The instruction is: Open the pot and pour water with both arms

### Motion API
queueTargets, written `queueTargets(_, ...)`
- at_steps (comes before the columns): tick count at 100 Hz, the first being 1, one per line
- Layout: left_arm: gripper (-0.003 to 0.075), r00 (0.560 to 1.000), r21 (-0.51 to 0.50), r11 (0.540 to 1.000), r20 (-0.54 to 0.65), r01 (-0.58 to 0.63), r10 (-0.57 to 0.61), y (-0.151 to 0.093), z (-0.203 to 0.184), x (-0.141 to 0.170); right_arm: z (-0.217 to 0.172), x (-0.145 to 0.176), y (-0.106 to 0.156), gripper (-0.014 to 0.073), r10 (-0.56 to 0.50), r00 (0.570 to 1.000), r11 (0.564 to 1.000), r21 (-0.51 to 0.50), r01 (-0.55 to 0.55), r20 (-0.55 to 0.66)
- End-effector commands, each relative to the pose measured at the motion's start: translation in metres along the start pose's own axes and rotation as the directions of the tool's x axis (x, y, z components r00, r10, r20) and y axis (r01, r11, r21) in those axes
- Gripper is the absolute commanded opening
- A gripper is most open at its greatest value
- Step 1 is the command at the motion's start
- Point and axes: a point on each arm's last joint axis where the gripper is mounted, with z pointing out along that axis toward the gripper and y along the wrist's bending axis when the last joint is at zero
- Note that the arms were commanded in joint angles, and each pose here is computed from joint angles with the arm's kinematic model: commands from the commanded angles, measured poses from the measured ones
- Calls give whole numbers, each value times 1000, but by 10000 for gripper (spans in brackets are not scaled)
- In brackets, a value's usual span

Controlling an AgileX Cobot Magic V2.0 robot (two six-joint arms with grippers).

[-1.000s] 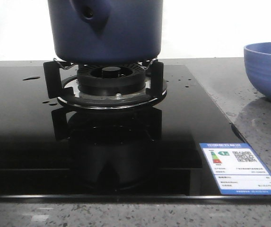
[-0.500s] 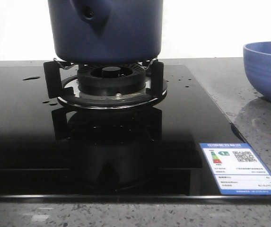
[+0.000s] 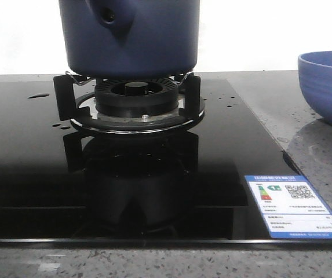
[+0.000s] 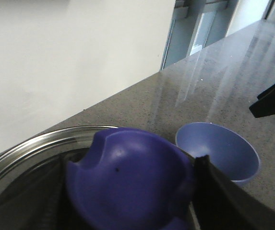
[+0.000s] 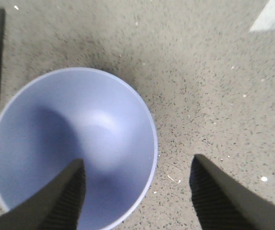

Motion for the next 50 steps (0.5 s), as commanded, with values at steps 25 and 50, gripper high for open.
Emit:
queueTargets(25,339,994,-13,1000,105,9,-8,0,26,-8,-46,1,3,424,-18,987,1000,6,17,158)
queueTargets(50,339,994,-3,998,94,59,-59,9,39,3,-47,2,3,424,-18,987,1000,6,17,158)
